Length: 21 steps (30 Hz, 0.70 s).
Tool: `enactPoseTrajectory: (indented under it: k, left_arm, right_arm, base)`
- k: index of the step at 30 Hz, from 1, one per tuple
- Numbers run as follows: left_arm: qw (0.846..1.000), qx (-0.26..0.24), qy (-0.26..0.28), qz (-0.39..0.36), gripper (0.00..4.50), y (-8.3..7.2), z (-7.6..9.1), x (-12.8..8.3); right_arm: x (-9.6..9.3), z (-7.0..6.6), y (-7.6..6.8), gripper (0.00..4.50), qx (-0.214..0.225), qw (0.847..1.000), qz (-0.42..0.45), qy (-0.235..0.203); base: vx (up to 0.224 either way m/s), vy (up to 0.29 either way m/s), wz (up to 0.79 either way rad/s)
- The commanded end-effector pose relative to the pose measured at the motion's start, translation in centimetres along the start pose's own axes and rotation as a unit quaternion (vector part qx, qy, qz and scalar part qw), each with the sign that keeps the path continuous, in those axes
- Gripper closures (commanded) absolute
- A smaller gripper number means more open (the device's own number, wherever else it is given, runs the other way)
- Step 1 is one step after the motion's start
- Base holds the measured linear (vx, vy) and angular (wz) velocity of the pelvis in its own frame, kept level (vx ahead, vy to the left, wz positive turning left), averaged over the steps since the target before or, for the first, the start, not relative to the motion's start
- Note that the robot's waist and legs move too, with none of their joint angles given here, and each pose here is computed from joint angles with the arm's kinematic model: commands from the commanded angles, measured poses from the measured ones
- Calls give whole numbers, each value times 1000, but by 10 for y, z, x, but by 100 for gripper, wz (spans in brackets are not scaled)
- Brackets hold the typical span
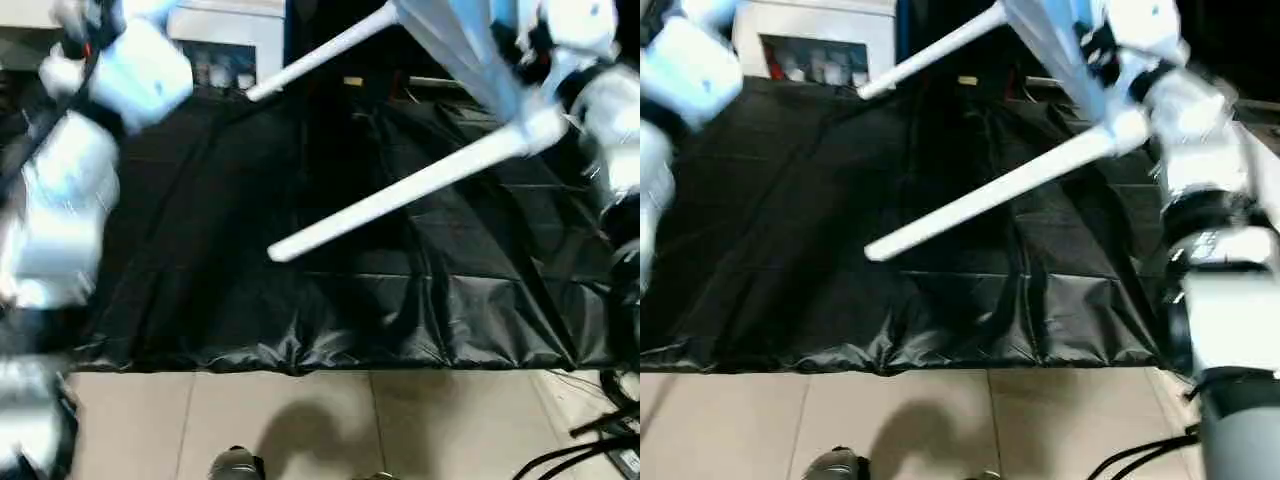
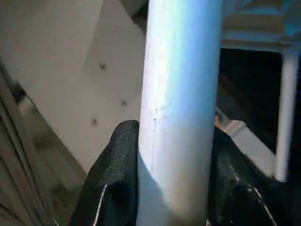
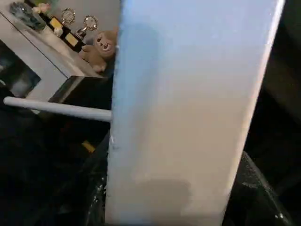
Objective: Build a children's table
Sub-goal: Flip table
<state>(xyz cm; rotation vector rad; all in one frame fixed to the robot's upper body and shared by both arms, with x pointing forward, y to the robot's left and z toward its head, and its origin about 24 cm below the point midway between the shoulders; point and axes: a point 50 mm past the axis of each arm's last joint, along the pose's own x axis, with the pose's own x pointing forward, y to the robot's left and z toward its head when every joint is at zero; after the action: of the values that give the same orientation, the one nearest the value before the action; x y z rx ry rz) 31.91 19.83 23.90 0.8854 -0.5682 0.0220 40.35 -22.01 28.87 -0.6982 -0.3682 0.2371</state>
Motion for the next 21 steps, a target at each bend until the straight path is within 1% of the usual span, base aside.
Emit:
enactPoseTrajectory:
  k: [1, 3, 4, 5, 7, 8, 9, 10, 12, 13, 14, 15, 17, 19, 21]
  left_arm:
    - [992, -95, 26, -82, 291, -53, -5, -12]
    - [988, -120, 60, -79, 294, -63, -16, -23]
    - [988, -120, 60, -79, 297, -63, -16, -23]
    - [986, -128, 70, -79, 299, -66, -18, -26]
    - [984, -129, 85, -88, 301, -73, -20, -34]
    - [984, -127, 90, -91, 301, -76, -20, -38]
    - [984, -127, 90, -91, 302, -76, -20, -38]
    - [983, -128, 92, -90, 302, -76, -20, -38]
    - [985, -121, 91, -87, 302, -73, -20, -37]
    - [985, -119, 90, -87, 302, -72, -20, -36]
    - [986, -112, 87, -85, 302, -69, -20, -35]
    - [986, -111, 87, -85, 302, -69, -20, -35]
    - [987, -103, 86, -85, 302, -66, -21, -35]
    - [987, -101, 87, -84, 302, -64, -23, -36]
    - [988, -100, 87, -84, 302, -64, -23, -36]
  right_arm:
    - [15, 42, 6, 277, -60, 994, 38, -78]
    - [18, 55, 1, 277, -62, 993, 32, -93]
    - [18, 55, 1, 277, -62, 993, 32, -93]
    - [19, 59, -1, 277, -62, 993, 30, -99]
    - [23, 69, 0, 277, -58, 991, 38, -114]
    - [26, 75, 3, 277, -59, 989, 53, -125]
    - [26, 75, 3, 226, -59, 989, 53, -125]
    - [27, 76, 5, 214, -61, 988, 58, -126]
    - [28, 77, 10, 207, -66, 987, 67, -127]
    - [29, 76, 11, 178, -67, 987, 70, -128]
    - [29, 76, 14, 178, -65, 987, 74, -130]
    - [29, 76, 14, 166, -65, 987, 74, -130]
    - [29, 76, 15, 159, -66, 986, 77, -133]
    - [28, 76, 14, 134, -72, 985, 79, -135]
    - [28, 76, 14, 119, -73, 985, 80, -136]
  base:
    - [0, 0, 0]
    - [0, 0, 0]
    - [0, 0, 0]
    - [0, 0, 0]
    - [0, 0, 0]
    - [0, 0, 0]
    - [0, 0, 0]
    - [0, 0, 0]
    - [0, 0, 0]
    - [0, 0, 0]
    - [0, 0, 0]
    - [0, 0, 0]
    - [0, 0, 0]
    - [0, 0, 0]
    - [0, 0, 0]
